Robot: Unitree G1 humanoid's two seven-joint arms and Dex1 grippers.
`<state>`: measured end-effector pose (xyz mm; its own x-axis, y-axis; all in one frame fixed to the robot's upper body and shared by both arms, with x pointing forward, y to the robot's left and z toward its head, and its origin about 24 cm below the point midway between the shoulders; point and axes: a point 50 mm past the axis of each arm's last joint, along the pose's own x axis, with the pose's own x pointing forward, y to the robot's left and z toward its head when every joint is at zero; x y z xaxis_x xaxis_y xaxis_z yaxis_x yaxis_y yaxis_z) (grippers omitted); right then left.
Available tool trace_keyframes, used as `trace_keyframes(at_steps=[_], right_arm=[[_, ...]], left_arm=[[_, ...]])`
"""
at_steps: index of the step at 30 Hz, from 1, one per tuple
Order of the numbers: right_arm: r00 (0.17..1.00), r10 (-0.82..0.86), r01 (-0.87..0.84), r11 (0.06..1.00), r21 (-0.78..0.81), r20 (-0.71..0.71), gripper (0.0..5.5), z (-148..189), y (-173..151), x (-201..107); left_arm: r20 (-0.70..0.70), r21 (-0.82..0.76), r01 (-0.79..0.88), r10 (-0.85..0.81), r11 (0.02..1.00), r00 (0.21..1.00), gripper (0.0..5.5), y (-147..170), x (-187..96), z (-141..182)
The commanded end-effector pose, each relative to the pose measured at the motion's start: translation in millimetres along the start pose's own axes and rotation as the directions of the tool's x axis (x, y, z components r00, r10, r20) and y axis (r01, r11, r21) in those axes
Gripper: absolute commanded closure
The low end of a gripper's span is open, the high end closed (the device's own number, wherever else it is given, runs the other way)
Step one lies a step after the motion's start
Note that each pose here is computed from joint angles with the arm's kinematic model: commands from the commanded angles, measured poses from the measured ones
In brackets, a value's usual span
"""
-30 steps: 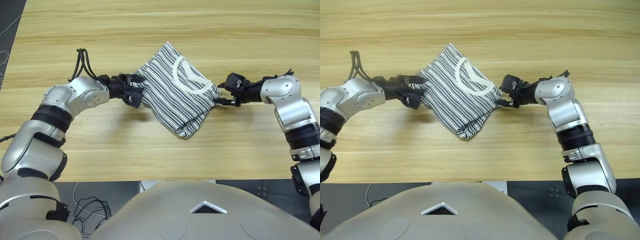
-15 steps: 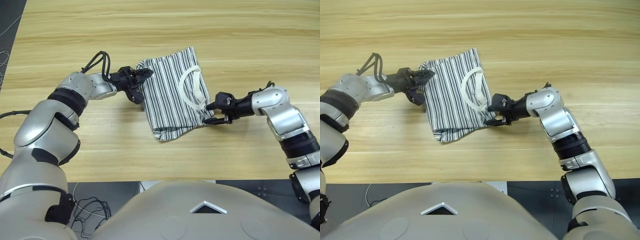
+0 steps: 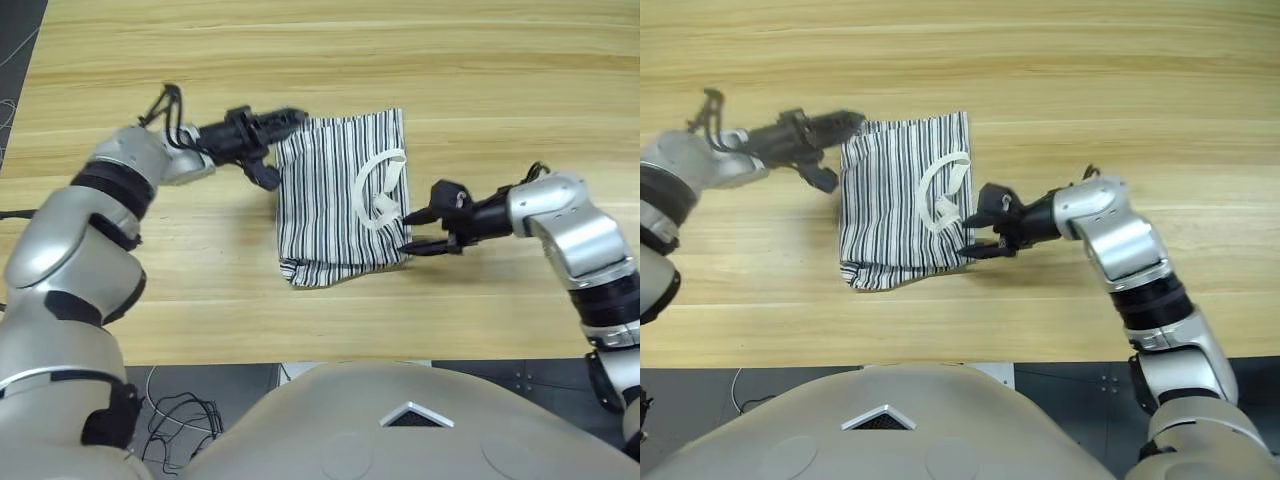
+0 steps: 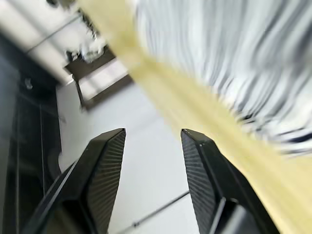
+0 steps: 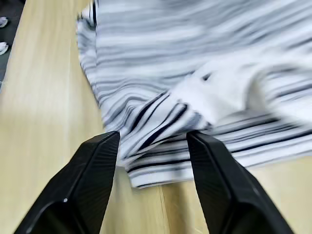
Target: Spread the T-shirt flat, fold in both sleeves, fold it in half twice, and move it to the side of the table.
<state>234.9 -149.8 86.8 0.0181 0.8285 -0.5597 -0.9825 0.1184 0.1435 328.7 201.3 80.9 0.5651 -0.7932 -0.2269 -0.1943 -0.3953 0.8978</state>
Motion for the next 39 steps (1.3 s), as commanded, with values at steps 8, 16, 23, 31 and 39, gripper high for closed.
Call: trace_keyframes(at_steps=[8,16,23,31,39], right_arm=[[0.985,-0.07,0.023,0.961,-0.276,-0.161,2.5,-26,-12,-63],[0.97,-0.091,-0.117,0.641,-0.759,-0.227,1.07,-58,-5,-9],[0.99,-0.034,-0.099,0.515,-0.852,-0.136,0.88,-67,1,14],[0.998,-0.008,-0.054,0.43,-0.901,-0.063,0.88,-65,-1,31],[0.999,0.004,-0.037,0.416,-0.909,-0.039,0.88,-64,-2,40]], left_arm=[[0.011,-0.45,0.193,-0.211,0.872,0.977,2.8,12,-86,36],[0.235,-0.568,0.433,-0.367,0.7,0.9,1.54,-37,-98,117],[0.275,-0.517,0.47,-0.381,0.716,0.883,1.39,-41,-98,132],[0.308,-0.513,0.487,-0.378,0.706,0.873,1.39,-35,-96,139],[0.354,-0.514,0.551,-0.423,0.657,0.834,1.39,-35,-101,147]])
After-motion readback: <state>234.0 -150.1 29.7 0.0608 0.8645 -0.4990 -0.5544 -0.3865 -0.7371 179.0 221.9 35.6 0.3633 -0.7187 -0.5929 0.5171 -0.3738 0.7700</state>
